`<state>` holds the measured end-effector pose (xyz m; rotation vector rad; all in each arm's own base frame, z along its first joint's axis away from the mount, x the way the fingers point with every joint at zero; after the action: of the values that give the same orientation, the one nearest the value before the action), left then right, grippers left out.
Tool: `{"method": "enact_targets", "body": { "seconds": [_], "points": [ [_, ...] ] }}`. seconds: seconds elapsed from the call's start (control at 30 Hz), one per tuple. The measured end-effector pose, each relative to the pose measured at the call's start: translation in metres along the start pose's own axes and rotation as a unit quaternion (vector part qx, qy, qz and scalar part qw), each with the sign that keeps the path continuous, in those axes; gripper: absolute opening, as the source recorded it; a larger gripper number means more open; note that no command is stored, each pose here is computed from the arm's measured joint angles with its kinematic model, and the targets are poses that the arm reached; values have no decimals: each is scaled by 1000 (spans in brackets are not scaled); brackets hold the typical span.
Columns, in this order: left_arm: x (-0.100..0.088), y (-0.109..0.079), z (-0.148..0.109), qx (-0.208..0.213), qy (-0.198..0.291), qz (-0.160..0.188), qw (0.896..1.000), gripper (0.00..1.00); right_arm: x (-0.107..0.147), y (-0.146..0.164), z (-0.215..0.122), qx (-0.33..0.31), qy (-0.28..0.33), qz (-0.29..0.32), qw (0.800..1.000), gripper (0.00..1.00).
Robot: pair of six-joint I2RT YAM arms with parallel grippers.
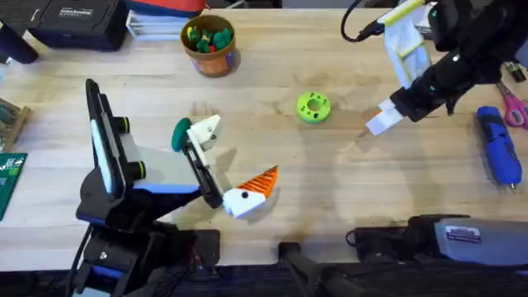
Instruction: Pick up the gripper from the table and insert it into the empty holder that is missing its gripper. Then pick up a screw, insert it into the mounting hole, and use the screwdriver to tighten it. Finally, clean up the table by picking up the vegetable and placing it into the bucket.
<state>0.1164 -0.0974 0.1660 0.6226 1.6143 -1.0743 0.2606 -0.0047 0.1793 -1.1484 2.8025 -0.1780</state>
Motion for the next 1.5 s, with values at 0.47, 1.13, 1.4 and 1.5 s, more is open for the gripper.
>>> {"method": "enact_targets", "body": {
  "seconds": [0.47, 1.13, 1.4, 1.5],
  "points": [
    [0, 0, 0, 0, 0, 0, 1000, 985, 0, -1, 0, 5, 1, -119, 993, 614],
    [0, 0, 0, 0, 0, 0, 1000, 985, 0, -9, 10, 1, 8, -120, 993, 44],
    [0, 0, 0, 0, 0, 0, 1000, 985, 0, -9, 7, 7, 3, -118, 993, 12],
    [0, 0, 0, 0, 0, 0, 1000, 985, 2, -9, -7, 28, -13, -112, 993, 12]
  ]
}}
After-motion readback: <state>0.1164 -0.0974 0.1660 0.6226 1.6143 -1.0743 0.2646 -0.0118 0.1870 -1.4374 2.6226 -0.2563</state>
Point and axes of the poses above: each hand's point on the last joint's axis, 136 mm out from that joint toward the fingers, its own z axis out along the fingers, its own y axis along the line the jaws close on, x = y × z, the point moved 8 cm from there along -z, back along the fingers, and after that the axes turned 14 degrees about -z, right-handed, at the moved point
